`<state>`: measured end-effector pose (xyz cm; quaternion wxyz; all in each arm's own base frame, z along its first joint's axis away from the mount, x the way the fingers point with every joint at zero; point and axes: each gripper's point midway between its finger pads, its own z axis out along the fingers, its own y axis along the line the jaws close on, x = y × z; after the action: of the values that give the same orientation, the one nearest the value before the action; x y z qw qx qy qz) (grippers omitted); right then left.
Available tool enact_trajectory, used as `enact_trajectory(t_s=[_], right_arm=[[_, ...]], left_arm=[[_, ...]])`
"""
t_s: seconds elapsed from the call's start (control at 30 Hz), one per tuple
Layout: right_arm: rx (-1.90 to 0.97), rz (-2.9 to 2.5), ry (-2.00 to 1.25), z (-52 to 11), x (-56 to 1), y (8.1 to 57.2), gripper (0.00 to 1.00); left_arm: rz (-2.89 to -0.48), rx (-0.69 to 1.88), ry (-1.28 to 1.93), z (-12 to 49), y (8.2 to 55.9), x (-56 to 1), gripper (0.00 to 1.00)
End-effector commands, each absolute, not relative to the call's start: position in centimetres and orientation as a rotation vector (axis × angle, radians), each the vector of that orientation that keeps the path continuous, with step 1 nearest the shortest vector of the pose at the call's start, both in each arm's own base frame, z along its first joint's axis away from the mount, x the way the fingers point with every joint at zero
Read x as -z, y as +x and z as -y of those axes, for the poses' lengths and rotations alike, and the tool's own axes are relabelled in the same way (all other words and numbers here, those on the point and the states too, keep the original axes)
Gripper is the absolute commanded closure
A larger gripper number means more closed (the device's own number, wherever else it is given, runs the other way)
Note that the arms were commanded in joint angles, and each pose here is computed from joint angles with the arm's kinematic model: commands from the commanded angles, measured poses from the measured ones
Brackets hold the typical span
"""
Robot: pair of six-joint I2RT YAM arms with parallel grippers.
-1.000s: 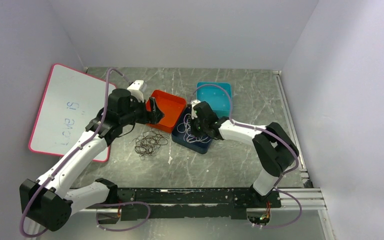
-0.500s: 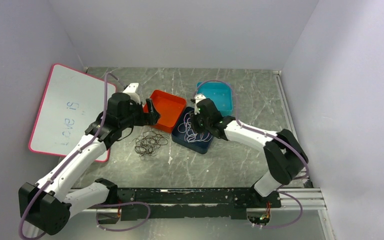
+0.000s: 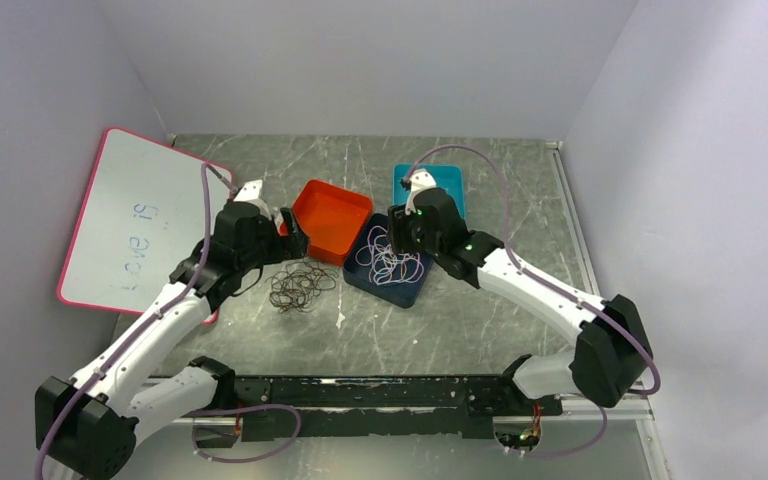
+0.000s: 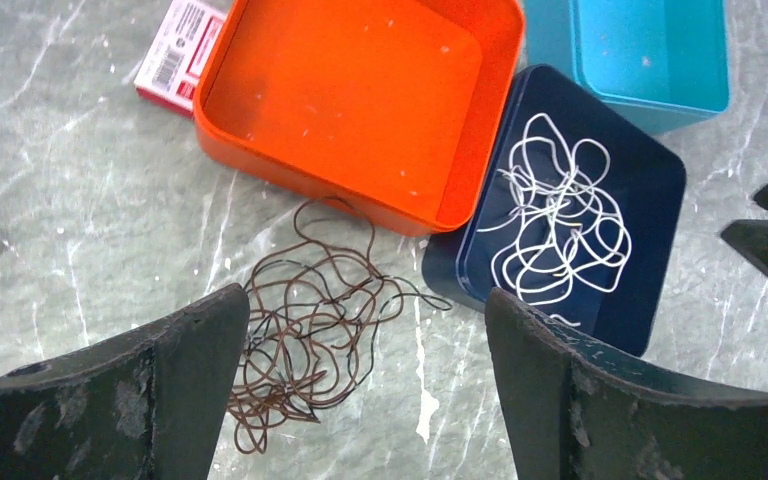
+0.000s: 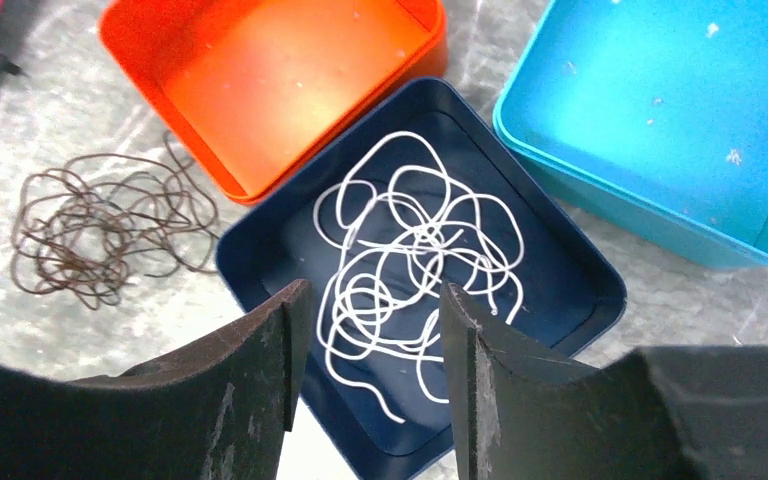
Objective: Untangle the cables
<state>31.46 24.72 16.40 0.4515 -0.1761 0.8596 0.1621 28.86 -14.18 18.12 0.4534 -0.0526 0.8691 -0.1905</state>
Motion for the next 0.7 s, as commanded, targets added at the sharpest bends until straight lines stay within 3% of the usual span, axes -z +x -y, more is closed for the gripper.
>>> enact_trajectory(t_s=[0.0, 0.37, 0.67], right_arm=[[-0.476, -2.076, -0.386, -25.9, -18.0, 30.8, 0.47], [-0.748, -2.115, -0.383, -35.0, -16.1, 26.1, 0.49], [-0.746, -2.219, -0.190, -36.2, -11.7, 25.0, 0.50]], left_arm=[[-2.147, 0.461, -0.241, 13.2, 28.3, -17.0, 0.09], [-2.158, 0.501, -0.289, 13.2, 27.3, -15.6, 0.12], [-2.140, 0.461, -0.295, 12.4, 27.2, -16.1, 0.11]])
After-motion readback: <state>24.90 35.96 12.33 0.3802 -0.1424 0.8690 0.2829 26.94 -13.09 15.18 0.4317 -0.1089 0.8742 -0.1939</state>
